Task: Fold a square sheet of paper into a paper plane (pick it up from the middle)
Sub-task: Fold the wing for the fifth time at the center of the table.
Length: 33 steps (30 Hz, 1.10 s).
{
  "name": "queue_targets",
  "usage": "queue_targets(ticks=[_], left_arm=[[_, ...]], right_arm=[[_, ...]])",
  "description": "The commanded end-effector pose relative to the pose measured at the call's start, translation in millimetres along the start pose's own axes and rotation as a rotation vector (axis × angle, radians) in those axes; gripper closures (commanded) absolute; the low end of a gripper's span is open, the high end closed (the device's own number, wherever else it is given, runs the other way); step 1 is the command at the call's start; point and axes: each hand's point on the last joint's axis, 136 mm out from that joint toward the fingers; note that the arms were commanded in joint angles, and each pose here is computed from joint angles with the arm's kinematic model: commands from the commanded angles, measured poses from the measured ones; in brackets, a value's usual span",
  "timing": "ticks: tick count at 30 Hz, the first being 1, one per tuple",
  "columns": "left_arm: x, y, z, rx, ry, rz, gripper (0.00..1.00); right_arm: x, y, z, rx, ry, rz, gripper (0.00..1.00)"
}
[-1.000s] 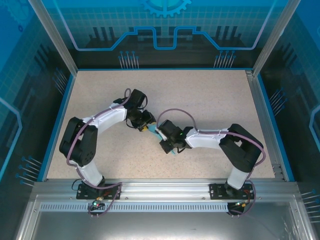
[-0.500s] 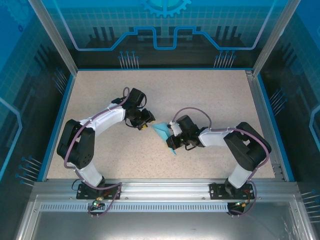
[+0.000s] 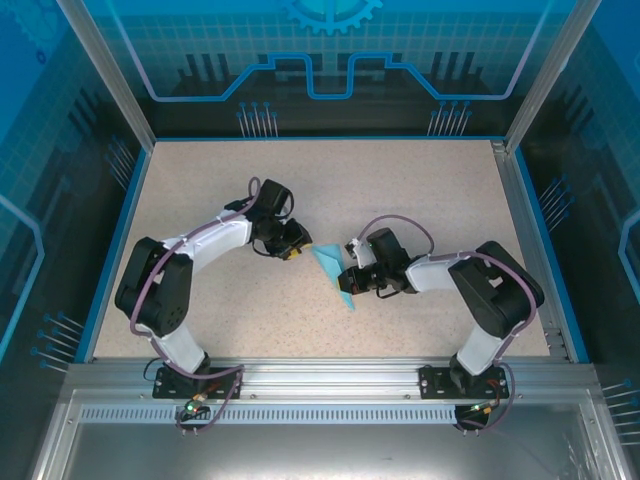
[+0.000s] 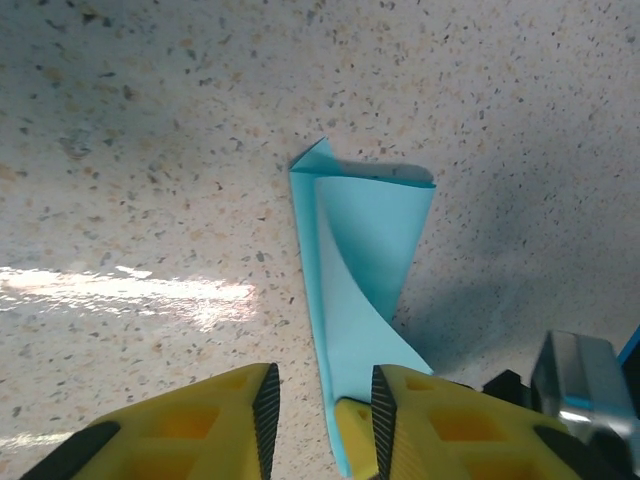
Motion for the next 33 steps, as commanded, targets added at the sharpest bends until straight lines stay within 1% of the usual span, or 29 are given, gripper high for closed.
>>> queue_targets(ticks=[1, 4, 8, 13, 15, 21, 28, 33], left_arm=[[-1.5, 14.3, 10.4, 0.053, 0.001, 0.027, 0.67], [-7.4, 19.5, 14.8, 0.067, 0.014, 0.045, 0.68], [-15.1, 26.2, 18.8, 0.072, 0.033, 0.079, 0.68], [-26.5, 35.9, 22.9, 0.068, 0.064, 0.157, 0.68], [-32.8, 40.3, 25.1, 0.067, 0.078, 0.206, 0.69], [-33.2, 55.1, 31.5, 0.065, 0.072, 0.291, 0.71], [-44.5, 63.1, 38.3, 0.066, 0.115, 0.354, 0.69], [-46.2, 74.2, 39.8, 0.078, 0.133, 0.360, 0.69]], right_arm=[[-4.8, 4.4, 1.6, 0.023, 0.062, -0.017, 0.92], [-10.8, 6.2, 5.2, 0.032, 0.085, 0.004, 0.92], [-17.7, 3.5, 5.5, 0.014, 0.132, 0.011, 0.93], [-22.8, 5.1, 9.1, 0.029, 0.188, -0.003, 0.93], [-22.6, 6.4, 6.0, 0.014, 0.189, -0.012, 0.93], [-29.1, 6.7, 8.6, 0.019, 0.220, -0.002, 0.93], [-36.2, 6.8, 13.8, 0.029, 0.244, 0.016, 0.93], [-39.9, 6.5, 17.5, 0.033, 0.254, 0.030, 0.93]])
Point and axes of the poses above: each hand's point on the last joint's axis, 136 mm out from that joint toward the fingers, its own y axis out along the fingers, its own x axis along the line the jaws close on, z = x × y, and after that the axes turned 3 degrees about y, right-handed
